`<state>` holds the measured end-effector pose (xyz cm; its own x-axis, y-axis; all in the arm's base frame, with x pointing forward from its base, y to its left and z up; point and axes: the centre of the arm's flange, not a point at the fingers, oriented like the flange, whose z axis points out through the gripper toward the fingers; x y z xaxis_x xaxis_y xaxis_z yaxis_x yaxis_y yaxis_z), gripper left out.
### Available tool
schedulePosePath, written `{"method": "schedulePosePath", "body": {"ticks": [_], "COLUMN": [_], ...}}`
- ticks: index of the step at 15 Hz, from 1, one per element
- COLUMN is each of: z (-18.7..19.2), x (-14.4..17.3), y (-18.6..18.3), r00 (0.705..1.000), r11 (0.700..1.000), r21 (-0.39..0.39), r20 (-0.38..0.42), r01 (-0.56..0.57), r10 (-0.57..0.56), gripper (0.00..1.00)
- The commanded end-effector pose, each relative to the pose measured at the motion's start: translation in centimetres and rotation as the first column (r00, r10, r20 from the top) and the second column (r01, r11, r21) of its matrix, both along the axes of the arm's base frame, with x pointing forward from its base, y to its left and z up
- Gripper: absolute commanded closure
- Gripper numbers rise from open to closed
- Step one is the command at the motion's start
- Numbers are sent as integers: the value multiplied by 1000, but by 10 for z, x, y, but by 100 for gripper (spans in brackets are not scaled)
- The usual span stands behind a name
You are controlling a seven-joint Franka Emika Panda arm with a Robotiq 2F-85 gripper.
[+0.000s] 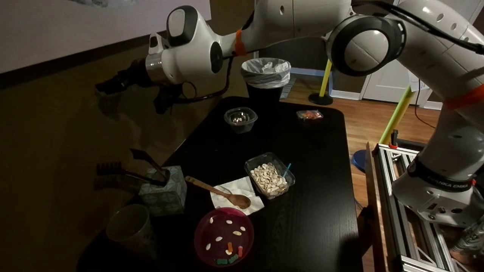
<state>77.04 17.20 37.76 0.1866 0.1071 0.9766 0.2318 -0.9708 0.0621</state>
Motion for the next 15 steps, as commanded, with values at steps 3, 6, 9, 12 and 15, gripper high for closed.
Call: {"method": "schedulePosePath", "body": {"ticks": [3,6,9,12,15], "z": [-10,-13,-7,4,17], "x": [3,4,1,-13,-24], "y": [-15,-22,-24,-42,-47], "r00": [999,1000,1000,998,994], "r11": [999,1000,999,999,999], "r21": [-20,-20,-39,-29,-35], "r20": [-18,-21,19,58,98], "r01": [-26,-19,11,21,-41], "r10": [26,19,-11,-19,44], "gripper": [0,0,0,0,0]}}
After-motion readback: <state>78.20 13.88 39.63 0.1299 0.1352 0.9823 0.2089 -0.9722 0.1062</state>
